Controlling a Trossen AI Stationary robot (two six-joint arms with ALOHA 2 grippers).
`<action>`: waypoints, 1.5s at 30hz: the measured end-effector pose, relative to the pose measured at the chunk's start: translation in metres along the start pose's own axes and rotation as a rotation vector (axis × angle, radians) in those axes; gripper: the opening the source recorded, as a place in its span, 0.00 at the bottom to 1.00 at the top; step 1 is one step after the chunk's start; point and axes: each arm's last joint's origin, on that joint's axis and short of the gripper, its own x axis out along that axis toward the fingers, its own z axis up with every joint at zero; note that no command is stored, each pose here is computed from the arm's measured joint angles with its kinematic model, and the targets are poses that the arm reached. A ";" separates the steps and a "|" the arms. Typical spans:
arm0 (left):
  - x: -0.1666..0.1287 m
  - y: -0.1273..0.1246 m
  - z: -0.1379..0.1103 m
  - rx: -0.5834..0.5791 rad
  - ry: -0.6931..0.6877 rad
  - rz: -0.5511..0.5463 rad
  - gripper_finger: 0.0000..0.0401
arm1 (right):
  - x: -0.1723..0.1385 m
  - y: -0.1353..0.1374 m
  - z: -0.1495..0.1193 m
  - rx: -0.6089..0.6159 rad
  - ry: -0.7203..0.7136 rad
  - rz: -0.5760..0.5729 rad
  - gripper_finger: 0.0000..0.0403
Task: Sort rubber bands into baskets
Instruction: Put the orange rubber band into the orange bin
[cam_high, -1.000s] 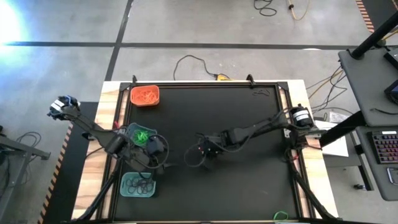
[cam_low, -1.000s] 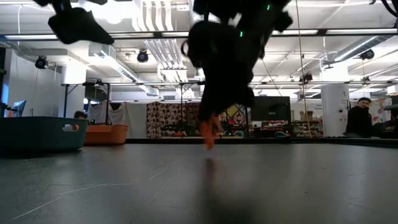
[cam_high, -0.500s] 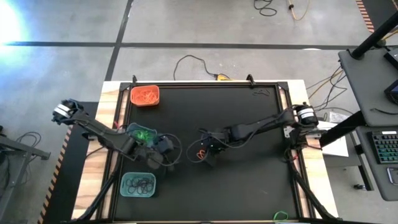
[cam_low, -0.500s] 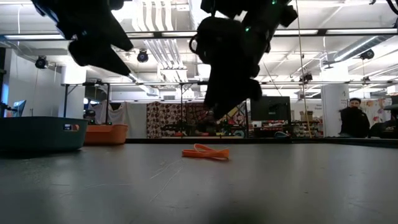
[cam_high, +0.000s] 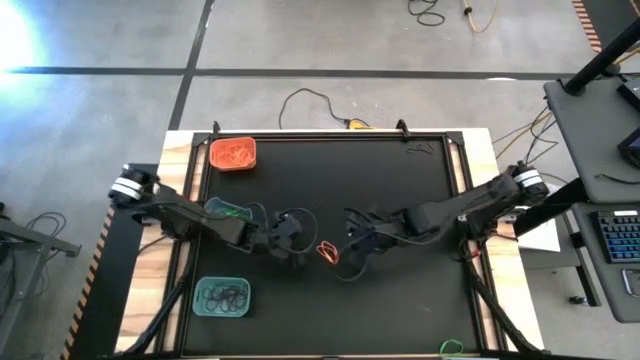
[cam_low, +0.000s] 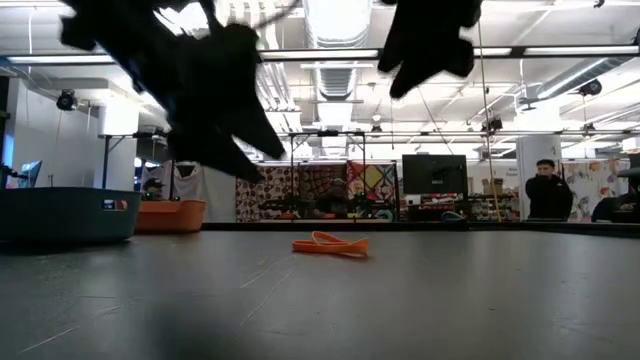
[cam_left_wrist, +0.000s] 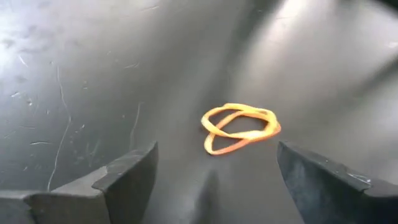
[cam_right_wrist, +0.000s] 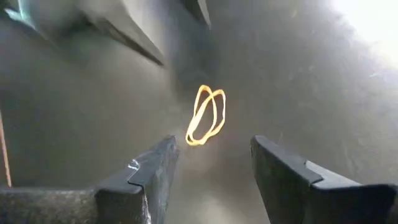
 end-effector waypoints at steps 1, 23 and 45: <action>0.007 0.001 -0.002 -0.007 0.000 0.007 0.77 | -0.005 0.002 -0.001 0.011 -0.023 -0.007 0.48; 0.062 0.015 -0.007 0.136 -0.017 -0.030 0.35 | -0.026 0.028 -0.023 0.060 -0.091 0.008 0.48; 0.089 0.014 -0.021 0.109 -0.007 -0.036 0.27 | -0.027 0.031 -0.032 0.075 -0.061 -0.002 0.48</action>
